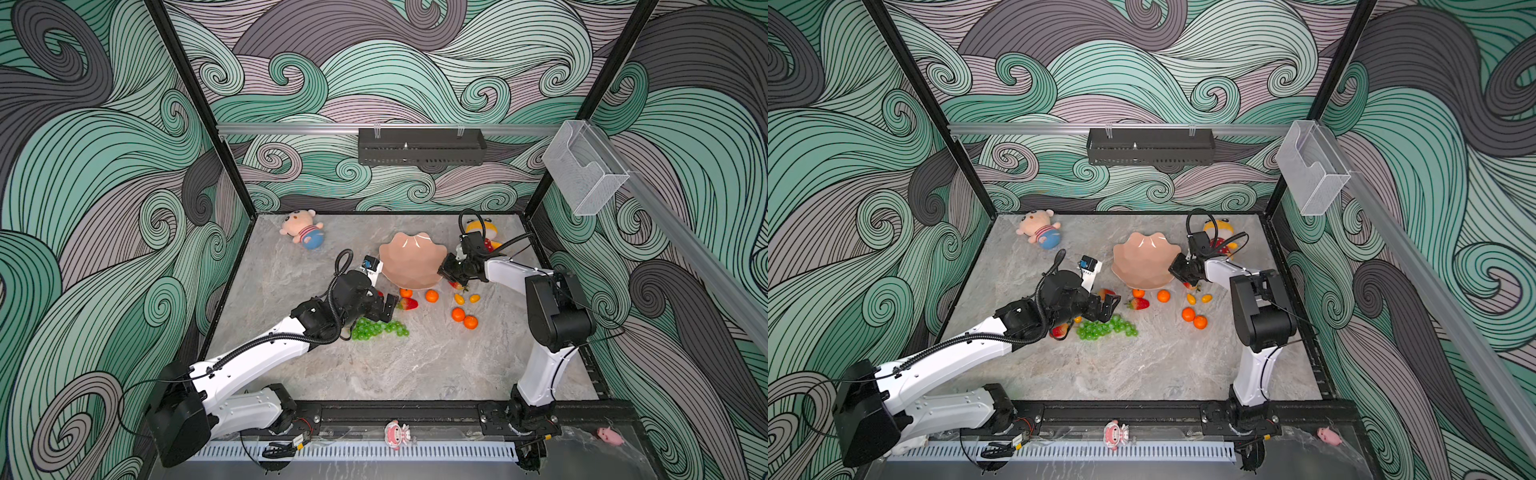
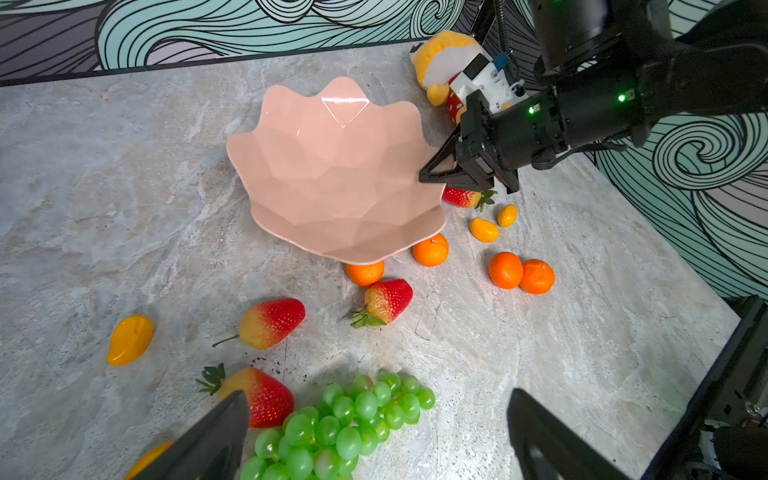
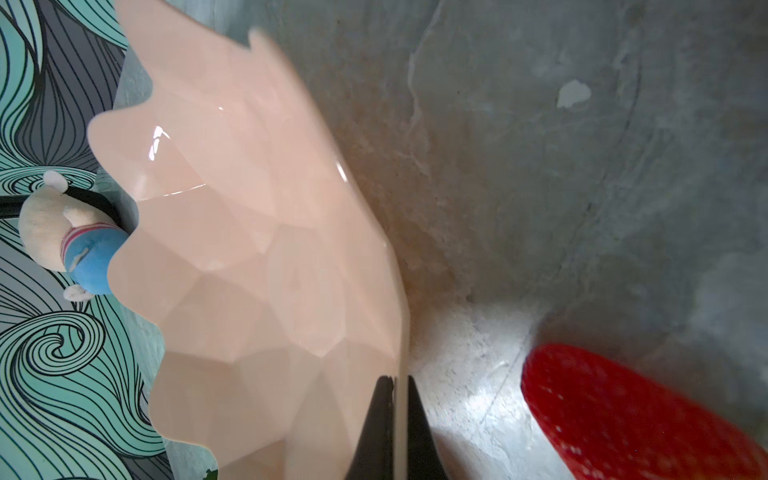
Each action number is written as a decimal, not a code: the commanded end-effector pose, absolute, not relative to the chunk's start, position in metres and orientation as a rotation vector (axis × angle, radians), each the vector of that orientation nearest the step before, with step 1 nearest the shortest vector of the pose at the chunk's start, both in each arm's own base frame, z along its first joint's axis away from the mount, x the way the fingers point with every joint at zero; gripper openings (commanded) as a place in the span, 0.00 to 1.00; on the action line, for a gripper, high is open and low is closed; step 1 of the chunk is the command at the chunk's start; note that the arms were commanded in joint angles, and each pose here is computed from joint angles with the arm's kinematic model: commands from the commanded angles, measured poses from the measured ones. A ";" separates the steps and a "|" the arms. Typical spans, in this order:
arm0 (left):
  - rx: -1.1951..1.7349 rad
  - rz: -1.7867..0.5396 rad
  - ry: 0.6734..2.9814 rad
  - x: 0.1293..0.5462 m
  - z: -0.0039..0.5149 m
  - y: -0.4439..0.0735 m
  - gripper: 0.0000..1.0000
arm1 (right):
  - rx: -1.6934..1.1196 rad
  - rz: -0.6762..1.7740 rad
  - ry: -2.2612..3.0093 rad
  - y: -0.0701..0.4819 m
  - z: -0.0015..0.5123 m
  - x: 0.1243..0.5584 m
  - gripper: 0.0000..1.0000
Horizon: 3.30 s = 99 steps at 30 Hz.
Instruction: Place and organize the fake fruits in the fruit bowl
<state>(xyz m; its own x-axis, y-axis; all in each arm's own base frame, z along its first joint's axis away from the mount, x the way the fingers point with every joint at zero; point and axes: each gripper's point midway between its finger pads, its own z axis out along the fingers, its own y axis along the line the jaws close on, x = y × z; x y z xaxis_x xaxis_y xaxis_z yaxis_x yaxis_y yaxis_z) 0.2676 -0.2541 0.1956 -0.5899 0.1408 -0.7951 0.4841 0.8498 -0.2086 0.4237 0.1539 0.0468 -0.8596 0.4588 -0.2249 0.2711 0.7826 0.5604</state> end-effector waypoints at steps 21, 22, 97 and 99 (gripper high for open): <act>0.366 -0.466 2.160 0.308 0.212 -0.267 0.99 | 0.614 0.687 2.681 0.141 0.033 0.416 0.00; 0.357 -0.463 2.163 0.311 0.212 -0.266 0.99 | 0.614 0.689 2.682 0.142 0.032 0.418 0.01; -0.757 -1.095 2.122 0.260 0.170 -0.060 0.99 | -1.389 0.246 2.370 0.402 0.096 0.258 0.51; -0.780 -1.124 2.104 0.261 0.169 -0.057 0.98 | -1.434 0.230 2.357 0.411 0.092 0.254 0.45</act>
